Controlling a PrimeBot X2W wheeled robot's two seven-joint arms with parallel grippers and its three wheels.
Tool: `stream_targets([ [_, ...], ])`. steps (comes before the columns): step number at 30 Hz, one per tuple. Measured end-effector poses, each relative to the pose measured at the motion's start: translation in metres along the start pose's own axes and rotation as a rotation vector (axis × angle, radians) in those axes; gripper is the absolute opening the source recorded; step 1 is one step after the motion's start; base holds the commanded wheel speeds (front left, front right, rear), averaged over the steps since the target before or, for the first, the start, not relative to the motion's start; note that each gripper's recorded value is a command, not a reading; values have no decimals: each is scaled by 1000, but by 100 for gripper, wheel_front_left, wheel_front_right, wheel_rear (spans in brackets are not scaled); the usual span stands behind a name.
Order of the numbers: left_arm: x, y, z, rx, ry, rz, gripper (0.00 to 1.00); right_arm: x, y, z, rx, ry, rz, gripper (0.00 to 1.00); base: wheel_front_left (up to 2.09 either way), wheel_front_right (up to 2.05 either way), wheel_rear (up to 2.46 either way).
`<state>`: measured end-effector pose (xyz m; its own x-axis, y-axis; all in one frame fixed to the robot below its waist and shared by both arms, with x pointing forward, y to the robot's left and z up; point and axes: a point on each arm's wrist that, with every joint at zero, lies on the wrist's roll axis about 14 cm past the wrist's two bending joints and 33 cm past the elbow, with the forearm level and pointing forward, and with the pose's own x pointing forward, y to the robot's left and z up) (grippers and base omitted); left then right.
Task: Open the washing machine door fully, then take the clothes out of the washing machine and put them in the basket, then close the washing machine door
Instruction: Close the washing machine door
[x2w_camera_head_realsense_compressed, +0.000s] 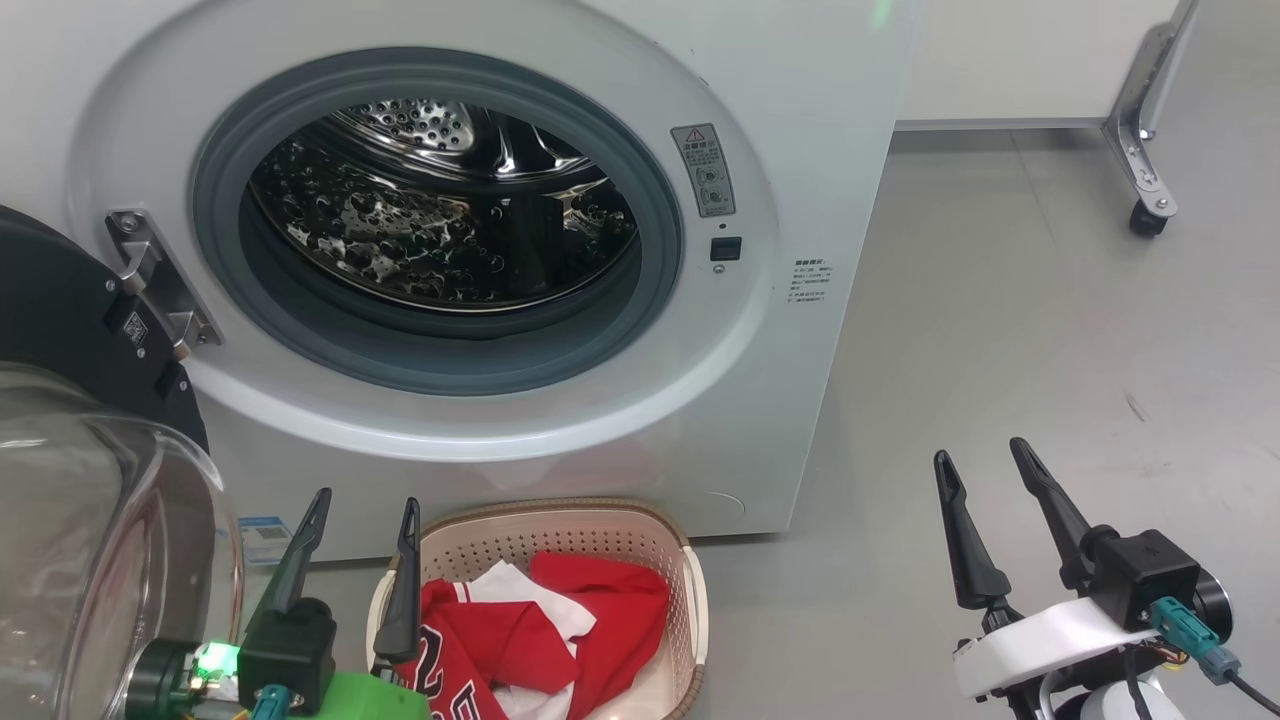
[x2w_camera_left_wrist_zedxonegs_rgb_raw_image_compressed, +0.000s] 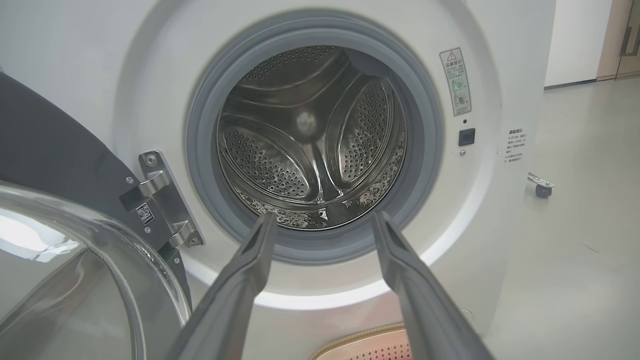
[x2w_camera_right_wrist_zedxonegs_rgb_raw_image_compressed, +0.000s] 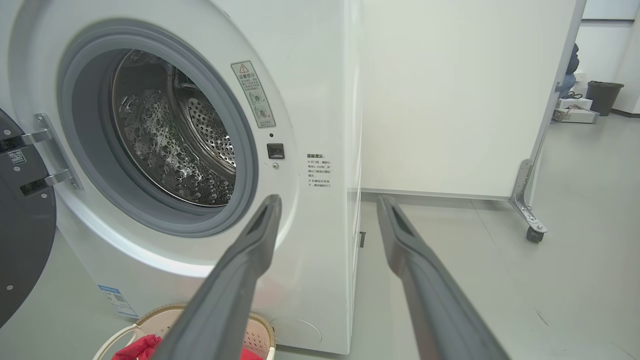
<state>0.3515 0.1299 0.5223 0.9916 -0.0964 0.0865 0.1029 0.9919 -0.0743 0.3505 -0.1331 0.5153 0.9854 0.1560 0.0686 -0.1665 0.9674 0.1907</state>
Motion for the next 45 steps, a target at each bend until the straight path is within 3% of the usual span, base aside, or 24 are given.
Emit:
stream_targets([
  [45,-2,0,6,0,-7,-2,100,1,-1,-6,0,31,-5,100,-71,71,0],
])
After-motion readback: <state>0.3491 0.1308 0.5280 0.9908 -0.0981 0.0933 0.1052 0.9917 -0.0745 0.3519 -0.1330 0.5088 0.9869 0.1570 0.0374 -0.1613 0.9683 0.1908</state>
